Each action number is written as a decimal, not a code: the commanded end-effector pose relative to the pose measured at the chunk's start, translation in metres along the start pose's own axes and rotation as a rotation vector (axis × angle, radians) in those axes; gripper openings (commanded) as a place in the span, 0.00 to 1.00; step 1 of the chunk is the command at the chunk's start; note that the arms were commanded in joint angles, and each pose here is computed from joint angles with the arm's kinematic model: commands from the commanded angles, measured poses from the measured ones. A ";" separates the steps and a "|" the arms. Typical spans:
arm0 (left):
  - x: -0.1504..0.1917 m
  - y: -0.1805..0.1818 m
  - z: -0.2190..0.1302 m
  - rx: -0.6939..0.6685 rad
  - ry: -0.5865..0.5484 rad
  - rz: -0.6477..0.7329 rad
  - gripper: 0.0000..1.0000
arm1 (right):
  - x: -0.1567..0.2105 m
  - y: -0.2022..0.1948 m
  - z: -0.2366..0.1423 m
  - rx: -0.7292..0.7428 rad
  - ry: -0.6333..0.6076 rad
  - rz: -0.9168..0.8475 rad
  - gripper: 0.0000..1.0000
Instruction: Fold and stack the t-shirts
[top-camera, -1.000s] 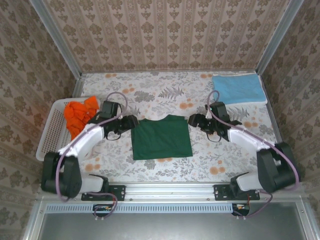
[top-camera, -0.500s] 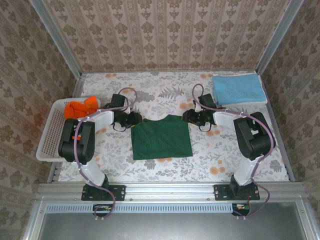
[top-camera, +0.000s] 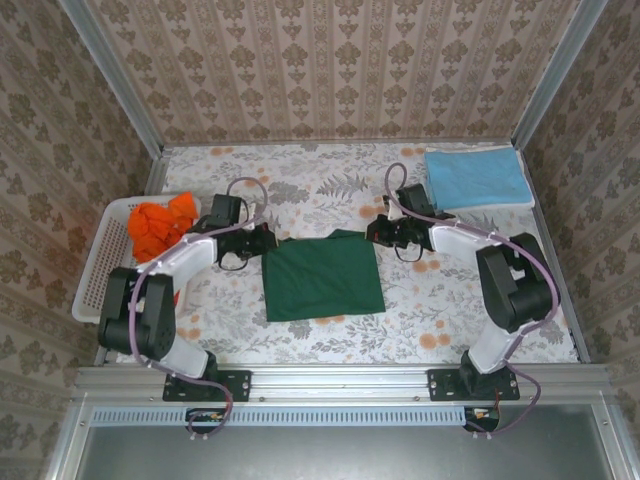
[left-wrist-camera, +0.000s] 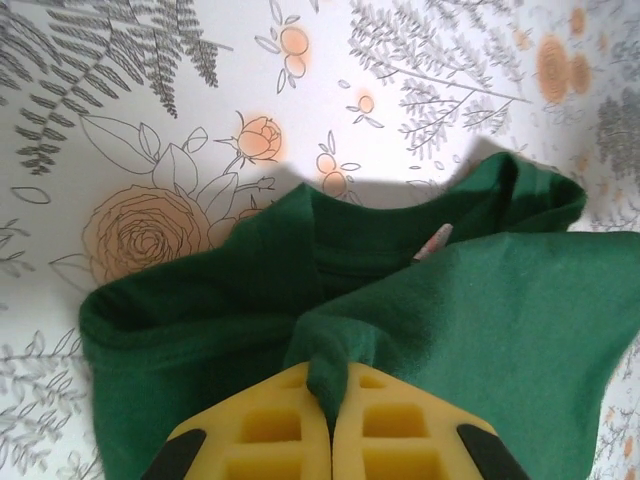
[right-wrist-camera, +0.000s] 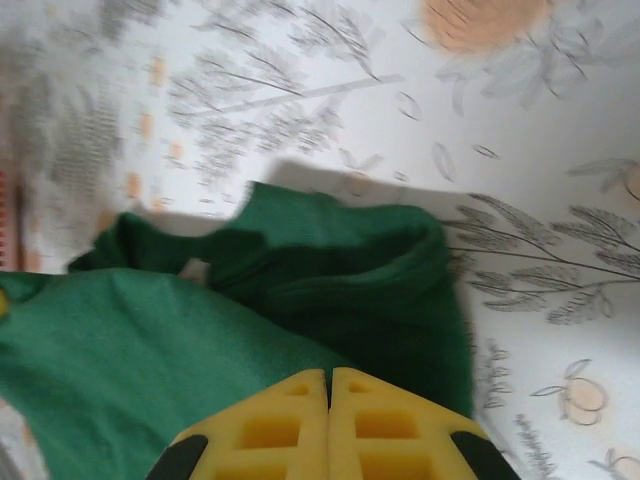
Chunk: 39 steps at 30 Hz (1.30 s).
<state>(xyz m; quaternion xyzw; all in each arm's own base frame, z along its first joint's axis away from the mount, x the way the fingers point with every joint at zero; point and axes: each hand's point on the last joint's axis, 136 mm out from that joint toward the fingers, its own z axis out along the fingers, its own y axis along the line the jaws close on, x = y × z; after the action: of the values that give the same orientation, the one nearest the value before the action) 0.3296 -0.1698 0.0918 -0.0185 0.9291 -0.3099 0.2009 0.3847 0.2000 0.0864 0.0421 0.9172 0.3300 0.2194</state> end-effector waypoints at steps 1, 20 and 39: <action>-0.012 0.005 -0.013 -0.027 -0.094 -0.013 0.00 | -0.021 0.028 -0.016 -0.058 -0.067 -0.011 0.00; -0.014 0.065 -0.020 -0.299 -0.073 -0.208 0.45 | -0.064 -0.008 0.037 0.159 0.000 0.067 0.65; 0.106 -0.055 0.023 -0.076 0.148 -0.016 0.38 | 0.105 0.034 0.012 -0.110 0.214 0.133 0.36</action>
<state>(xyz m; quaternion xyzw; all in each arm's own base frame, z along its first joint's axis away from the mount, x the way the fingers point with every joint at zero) 0.2517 -0.2400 0.0929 0.0085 0.9470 -0.2712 0.1719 0.2992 0.2537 0.0636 0.0445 0.9171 0.3789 0.1152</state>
